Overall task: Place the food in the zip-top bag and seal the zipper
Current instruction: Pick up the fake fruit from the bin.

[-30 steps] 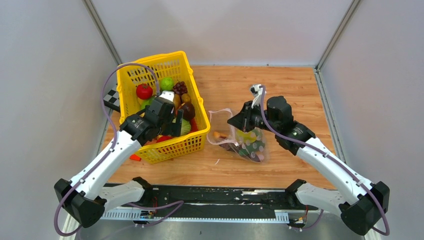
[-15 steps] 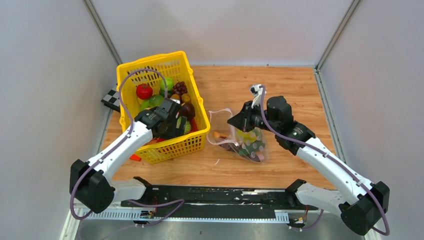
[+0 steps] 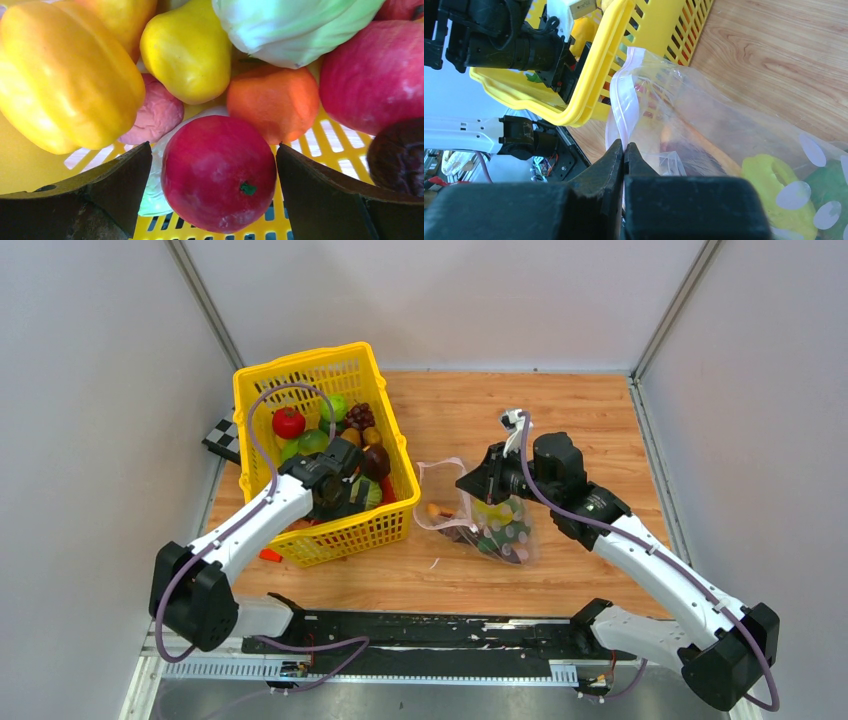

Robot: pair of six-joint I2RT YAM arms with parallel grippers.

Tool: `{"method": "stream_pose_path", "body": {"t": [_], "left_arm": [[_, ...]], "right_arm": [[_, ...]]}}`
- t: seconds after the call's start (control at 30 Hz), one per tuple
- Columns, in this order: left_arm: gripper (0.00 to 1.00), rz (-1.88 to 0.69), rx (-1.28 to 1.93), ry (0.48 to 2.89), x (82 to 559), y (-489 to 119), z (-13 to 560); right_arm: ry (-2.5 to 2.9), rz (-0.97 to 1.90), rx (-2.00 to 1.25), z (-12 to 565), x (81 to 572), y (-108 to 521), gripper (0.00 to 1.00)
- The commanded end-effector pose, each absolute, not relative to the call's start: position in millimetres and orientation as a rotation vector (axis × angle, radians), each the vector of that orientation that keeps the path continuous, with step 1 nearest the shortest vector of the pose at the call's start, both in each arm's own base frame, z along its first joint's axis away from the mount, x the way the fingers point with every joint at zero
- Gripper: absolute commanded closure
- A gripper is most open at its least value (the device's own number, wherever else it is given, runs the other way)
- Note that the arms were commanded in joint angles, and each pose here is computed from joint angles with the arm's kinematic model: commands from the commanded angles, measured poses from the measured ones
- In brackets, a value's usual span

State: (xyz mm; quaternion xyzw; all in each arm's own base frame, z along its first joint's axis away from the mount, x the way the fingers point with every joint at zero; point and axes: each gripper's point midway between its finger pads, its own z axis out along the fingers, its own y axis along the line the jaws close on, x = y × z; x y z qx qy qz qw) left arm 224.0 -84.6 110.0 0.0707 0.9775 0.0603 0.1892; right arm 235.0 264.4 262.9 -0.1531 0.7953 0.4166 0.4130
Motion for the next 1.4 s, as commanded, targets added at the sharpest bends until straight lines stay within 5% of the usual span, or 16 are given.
{"method": "stream_pose_path", "body": {"t": [0.0,0.13,0.43,1.37], "left_arm": [[0.0,0.285,0.207,2.809,213.9,-70.7,111.4],[0.04,0.29,0.217,2.807,215.7,-70.8,114.6],[0.35,0.233,0.231,2.788,217.8,-76.8,118.0],[0.5,-0.134,0.127,2.403,255.6,-114.2,198.9]], "right_arm": [[1.915,1.051,-0.395,290.2,237.9,265.4,1.0],[1.917,1.048,-0.394,289.4,238.2,265.0,1.0],[1.917,1.045,-0.39,289.4,239.2,264.8,1.0],[1.879,0.939,-0.267,297.3,246.4,241.3,1.0]]}}
